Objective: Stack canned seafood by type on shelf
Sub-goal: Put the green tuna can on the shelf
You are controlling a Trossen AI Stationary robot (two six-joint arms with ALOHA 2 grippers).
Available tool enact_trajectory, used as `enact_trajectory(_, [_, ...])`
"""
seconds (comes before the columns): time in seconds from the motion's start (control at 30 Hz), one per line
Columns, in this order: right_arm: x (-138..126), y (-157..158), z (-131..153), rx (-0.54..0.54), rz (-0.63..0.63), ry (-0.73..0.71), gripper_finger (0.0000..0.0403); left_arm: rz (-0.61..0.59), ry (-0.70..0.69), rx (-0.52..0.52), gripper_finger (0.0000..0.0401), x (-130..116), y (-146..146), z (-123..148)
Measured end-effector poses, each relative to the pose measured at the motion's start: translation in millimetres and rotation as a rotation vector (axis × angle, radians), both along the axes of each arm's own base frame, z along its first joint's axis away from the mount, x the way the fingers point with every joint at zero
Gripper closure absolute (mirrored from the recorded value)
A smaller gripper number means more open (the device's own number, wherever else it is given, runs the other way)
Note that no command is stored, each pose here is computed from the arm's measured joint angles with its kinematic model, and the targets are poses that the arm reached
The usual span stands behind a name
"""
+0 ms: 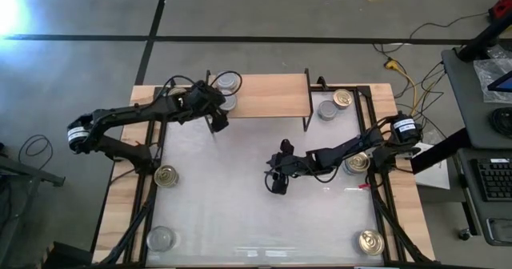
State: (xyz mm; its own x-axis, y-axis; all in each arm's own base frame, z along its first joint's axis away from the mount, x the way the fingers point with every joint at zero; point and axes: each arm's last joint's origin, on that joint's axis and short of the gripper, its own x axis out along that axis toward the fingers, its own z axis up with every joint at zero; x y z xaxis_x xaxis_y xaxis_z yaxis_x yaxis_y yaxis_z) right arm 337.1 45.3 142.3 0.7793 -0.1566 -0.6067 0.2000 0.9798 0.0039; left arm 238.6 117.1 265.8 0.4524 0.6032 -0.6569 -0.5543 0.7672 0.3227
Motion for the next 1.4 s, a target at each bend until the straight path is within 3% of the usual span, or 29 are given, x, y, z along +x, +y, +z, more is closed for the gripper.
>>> enact_trajectory(0.57, [0.0, 0.0, 0.0, 0.001, -0.001, 0.0, 0.025, 0.035, -0.021, -0.032, 0.0014, -0.8, -0.4, -0.9])
enact_trajectory(0.87, [-0.2, 0.0, -0.3, 0.001, 0.0, 0.004, 0.0259, -0.037, 0.008, -0.087, 0.0014, -1.2, -3.2, 3.9])
enact_trajectory(1.4, [-0.5, 0.7, -0.4, 0.007, -0.003, 0.004, 0.0238, -0.047, 0.057, -0.073, 0.0002, -1.6, -2.3, 9.5])
